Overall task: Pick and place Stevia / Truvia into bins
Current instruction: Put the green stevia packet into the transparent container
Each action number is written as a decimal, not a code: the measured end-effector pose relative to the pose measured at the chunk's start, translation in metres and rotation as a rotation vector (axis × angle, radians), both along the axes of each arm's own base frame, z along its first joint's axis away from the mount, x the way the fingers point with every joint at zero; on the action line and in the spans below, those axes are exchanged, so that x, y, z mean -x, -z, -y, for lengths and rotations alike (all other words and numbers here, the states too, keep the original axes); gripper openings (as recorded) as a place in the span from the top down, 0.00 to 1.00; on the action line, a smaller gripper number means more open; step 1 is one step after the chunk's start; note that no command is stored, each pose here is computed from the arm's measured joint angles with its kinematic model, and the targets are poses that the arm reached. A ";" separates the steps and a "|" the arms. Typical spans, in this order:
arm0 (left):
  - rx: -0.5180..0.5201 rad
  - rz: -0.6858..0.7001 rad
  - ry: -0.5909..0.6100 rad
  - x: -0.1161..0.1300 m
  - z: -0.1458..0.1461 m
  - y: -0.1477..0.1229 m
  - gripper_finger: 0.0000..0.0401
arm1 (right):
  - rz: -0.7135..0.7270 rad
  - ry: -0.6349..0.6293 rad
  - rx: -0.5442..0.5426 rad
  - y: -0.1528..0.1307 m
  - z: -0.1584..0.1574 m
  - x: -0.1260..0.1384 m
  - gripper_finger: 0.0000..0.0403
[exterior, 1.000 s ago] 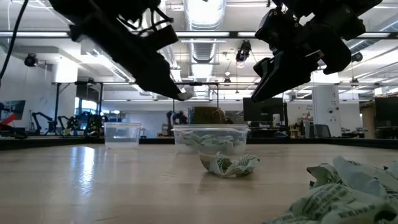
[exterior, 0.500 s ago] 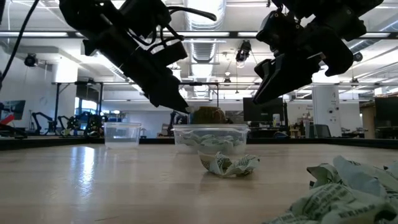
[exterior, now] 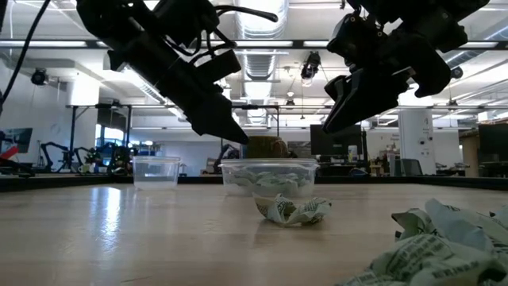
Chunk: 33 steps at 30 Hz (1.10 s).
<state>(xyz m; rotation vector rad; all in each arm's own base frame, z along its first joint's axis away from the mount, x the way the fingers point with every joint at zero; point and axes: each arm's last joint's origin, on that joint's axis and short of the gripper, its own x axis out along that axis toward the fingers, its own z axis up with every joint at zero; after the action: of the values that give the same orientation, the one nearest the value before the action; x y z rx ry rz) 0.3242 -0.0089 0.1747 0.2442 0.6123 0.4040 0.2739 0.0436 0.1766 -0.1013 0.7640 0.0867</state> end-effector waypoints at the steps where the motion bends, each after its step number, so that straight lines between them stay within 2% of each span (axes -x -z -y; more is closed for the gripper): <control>1: -0.004 0.001 -0.007 0.000 0.000 0.000 0.74 | -0.001 0.003 -0.004 0.000 0.000 0.000 0.86; 4: -0.008 0.002 -0.014 0.000 0.000 0.000 0.69 | -0.009 0.001 -0.037 0.001 -0.001 0.001 0.86; 8: -0.009 0.007 -0.006 0.001 0.003 -0.002 0.66 | -0.004 -0.080 -0.105 0.001 -0.007 0.001 0.86; 14: -0.009 -0.029 0.039 0.008 0.015 -0.004 0.66 | 0.018 -0.195 -0.103 0.011 -0.031 -0.001 0.86; 19: -0.009 -0.024 0.056 0.013 0.019 -0.010 0.66 | -0.053 -0.158 -0.173 0.020 -0.044 0.003 0.86; 24: -0.011 -0.021 0.057 0.016 0.019 -0.012 0.66 | -0.196 -0.087 -0.234 0.026 -0.053 0.017 0.86; 33: -0.022 -0.027 0.066 0.016 0.020 -0.012 0.66 | -0.250 -0.183 -0.316 0.025 -0.087 0.032 0.86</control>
<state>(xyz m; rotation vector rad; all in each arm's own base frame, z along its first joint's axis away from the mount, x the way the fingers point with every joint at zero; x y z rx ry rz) 0.3080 -0.0285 0.1862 0.2903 0.6245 0.3442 0.2415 0.1307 0.1515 0.1436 0.9805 0.3979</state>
